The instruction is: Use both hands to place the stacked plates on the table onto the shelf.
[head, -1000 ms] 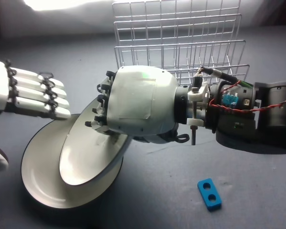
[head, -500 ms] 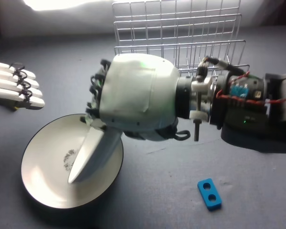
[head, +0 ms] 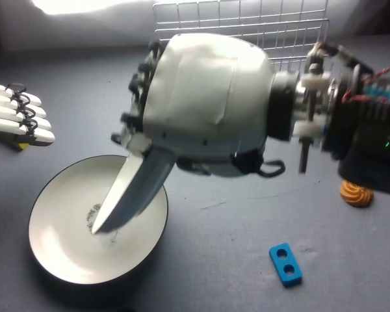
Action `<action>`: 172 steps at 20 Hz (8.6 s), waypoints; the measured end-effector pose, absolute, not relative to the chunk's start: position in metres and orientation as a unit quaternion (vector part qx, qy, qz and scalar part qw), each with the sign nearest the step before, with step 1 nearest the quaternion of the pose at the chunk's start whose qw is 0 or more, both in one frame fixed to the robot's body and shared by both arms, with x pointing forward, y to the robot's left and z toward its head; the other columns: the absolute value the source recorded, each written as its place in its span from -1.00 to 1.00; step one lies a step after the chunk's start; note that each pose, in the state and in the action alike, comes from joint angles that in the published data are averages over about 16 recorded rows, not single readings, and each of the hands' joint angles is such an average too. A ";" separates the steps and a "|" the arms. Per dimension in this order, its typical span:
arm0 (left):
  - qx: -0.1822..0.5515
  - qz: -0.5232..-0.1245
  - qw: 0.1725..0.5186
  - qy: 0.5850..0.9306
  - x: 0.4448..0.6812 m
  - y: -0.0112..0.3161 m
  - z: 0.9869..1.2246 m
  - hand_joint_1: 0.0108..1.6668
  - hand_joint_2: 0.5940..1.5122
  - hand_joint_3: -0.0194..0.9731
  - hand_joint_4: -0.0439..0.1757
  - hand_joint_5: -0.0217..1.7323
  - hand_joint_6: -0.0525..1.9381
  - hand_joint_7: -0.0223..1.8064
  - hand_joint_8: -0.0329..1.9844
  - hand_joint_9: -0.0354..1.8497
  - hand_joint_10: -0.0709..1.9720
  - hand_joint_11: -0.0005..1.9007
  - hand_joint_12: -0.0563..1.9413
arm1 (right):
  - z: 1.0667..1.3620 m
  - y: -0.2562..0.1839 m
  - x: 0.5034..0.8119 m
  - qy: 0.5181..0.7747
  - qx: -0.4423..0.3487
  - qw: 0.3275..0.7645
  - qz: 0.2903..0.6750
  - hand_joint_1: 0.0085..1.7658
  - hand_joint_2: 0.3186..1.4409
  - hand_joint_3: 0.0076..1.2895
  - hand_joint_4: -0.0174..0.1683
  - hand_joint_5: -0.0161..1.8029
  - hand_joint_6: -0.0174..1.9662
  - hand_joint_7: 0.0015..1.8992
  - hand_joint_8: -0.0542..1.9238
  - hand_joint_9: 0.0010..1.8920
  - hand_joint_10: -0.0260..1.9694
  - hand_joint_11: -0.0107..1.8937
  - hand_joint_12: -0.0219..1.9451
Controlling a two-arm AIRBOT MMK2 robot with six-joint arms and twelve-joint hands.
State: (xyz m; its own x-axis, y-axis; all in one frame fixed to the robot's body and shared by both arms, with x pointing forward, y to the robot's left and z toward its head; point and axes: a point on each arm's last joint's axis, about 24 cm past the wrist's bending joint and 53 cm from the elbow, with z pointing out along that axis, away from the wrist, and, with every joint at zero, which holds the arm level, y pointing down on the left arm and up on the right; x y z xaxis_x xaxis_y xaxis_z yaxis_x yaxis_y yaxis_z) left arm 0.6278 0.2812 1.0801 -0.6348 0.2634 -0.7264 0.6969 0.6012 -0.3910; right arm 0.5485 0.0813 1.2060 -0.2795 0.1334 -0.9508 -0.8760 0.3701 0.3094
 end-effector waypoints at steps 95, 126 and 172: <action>0.327 -0.328 0.266 0.845 0.600 0.259 1.040 -0.99 0.00 -0.93 -0.61 -0.93 -0.93 -0.94 -0.97 -0.94 -0.92 -0.98 -0.95 | 1.161 -0.092 0.782 0.713 0.261 0.392 0.519 0.32 0.22 -1.00 -0.87 0.07 -0.73 0.16 -0.91 0.18 -0.91 -0.10 0.33; 0.327 -0.322 0.265 0.848 0.602 0.261 1.035 -0.99 0.01 -0.93 -0.60 -0.93 -0.93 -0.96 -0.97 -0.94 -0.92 -0.98 -0.96 | 1.235 -0.007 0.690 0.706 -0.044 0.493 0.506 0.12 0.21 -1.00 -0.85 -0.15 -0.95 -0.06 -0.92 0.01 -0.96 -0.46 0.24; 0.294 -0.289 0.220 0.884 0.582 0.285 0.992 -0.99 0.01 -0.93 -0.63 -0.93 -0.96 -0.99 -0.99 -0.93 -0.90 -0.98 -0.96 | 1.138 0.081 0.564 0.729 -0.258 0.447 0.450 0.03 0.16 -1.00 -0.78 -0.96 -0.95 -0.97 -0.93 -0.90 -0.96 -0.98 -0.46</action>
